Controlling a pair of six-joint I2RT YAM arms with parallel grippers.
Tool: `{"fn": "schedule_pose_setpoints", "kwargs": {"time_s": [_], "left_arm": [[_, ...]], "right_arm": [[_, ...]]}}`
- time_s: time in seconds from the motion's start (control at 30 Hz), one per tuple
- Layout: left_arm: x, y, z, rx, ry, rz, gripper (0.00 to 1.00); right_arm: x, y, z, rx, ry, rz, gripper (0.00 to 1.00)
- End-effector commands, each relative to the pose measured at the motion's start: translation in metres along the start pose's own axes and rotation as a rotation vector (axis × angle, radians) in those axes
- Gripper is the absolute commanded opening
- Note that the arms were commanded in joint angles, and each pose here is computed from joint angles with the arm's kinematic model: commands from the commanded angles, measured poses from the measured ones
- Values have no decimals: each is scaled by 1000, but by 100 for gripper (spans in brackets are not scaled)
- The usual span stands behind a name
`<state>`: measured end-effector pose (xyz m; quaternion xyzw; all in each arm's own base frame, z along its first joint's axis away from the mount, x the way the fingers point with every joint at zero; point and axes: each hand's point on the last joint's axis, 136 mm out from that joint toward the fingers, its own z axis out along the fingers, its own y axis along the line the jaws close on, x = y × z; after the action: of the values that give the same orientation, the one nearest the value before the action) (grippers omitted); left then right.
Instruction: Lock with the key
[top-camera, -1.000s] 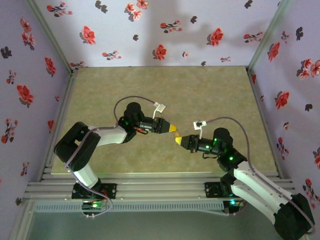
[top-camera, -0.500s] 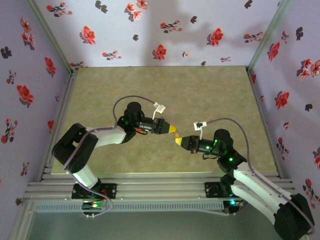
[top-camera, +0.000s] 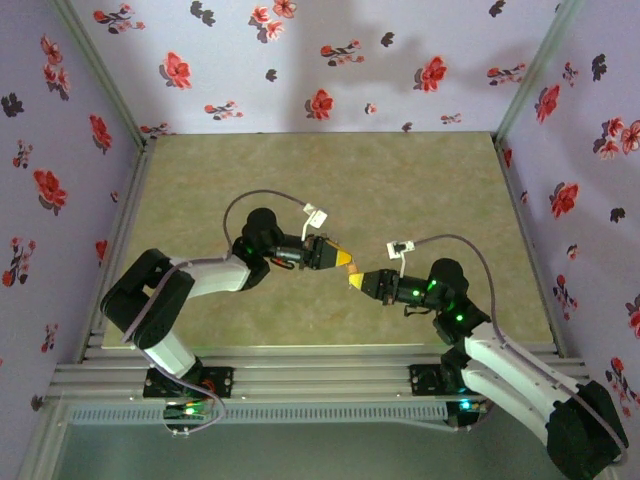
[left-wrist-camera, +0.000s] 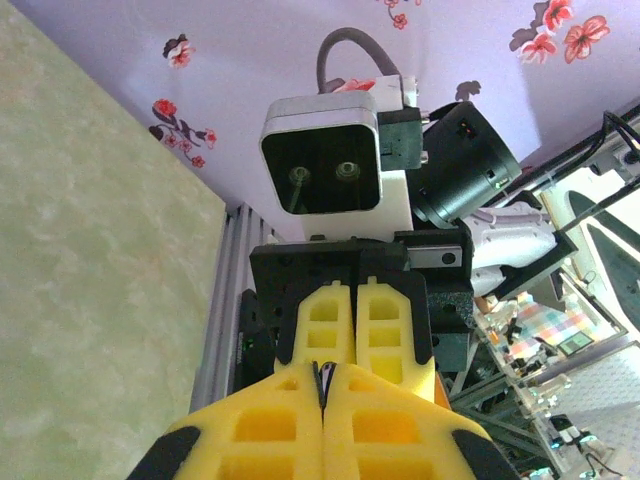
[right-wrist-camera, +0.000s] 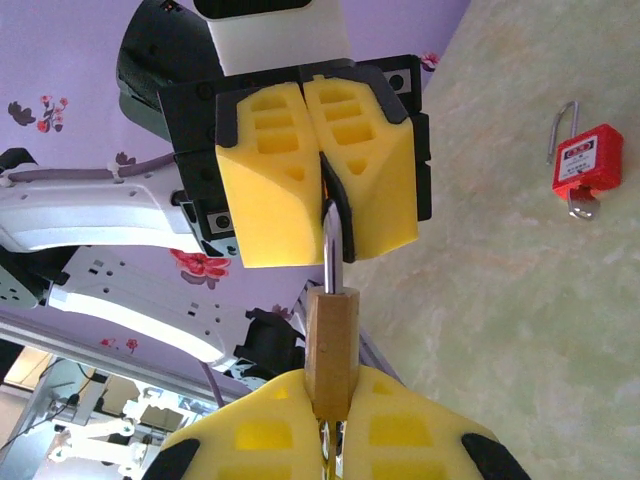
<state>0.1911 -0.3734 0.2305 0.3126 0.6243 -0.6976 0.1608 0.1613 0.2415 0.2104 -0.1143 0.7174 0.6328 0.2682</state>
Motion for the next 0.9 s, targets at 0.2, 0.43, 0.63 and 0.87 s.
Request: {"fn": "schedule_pose_setpoints", "kwargs": {"time_s": [0.2, 0.43, 0.63, 0.87], "left_arm": [[22, -24, 14, 88, 56, 70, 0], [25, -34, 16, 107, 59, 92, 0], [29, -38, 21, 120, 70, 99, 0], [33, -40, 25, 132, 84, 101, 0]], "right_arm": [[-38, 31, -2, -66, -127, -108, 0], [-44, 21, -2, -12, -150, -126, 0], [-59, 22, 0, -11, -179, -135, 0], [-76, 26, 9, -33, -184, -134, 0]]}}
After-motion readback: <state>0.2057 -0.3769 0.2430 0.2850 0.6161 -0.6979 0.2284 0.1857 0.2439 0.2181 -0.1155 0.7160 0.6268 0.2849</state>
